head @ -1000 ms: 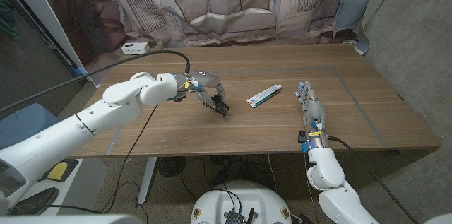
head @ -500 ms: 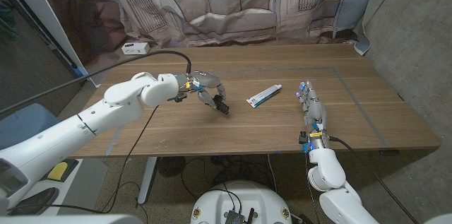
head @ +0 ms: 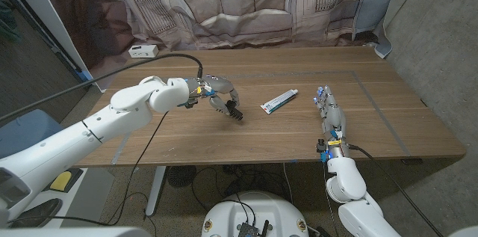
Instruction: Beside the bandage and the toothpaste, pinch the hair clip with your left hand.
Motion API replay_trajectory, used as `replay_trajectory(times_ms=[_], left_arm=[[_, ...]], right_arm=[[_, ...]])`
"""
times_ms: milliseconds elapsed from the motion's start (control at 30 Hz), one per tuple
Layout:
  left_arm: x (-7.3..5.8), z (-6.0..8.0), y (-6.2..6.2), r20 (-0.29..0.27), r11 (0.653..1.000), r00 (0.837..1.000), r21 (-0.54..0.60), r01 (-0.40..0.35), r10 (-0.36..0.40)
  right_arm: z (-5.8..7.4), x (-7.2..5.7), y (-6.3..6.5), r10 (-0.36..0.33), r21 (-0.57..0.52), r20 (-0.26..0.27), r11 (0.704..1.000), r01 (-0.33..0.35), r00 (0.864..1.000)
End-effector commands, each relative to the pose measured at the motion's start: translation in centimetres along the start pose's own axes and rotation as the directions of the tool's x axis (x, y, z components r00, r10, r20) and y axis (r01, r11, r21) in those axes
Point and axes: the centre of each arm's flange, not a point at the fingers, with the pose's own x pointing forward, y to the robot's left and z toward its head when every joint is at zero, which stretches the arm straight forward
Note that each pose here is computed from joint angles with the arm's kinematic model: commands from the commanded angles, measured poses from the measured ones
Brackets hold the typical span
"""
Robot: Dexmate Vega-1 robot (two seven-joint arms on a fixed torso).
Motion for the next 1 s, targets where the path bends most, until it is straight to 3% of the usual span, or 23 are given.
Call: replay_trajectory(times_ms=[33,1000], left_arm=[[0.1,0.1,-0.5,0.005,1.0,1.0,-0.024,0.001,-0.001],[0.4,1.1,-2.7,0.001,0.999,0.999,-0.015,-0.051,0.052]], right_arm=[[-0.1,0.0,-0.1,0.001,0.0,-0.003,1.0,-0.001,1.0],[-0.3,-0.3,-0.1,0.007,-0.001,-0.017,1.0,-0.007,1.0]])
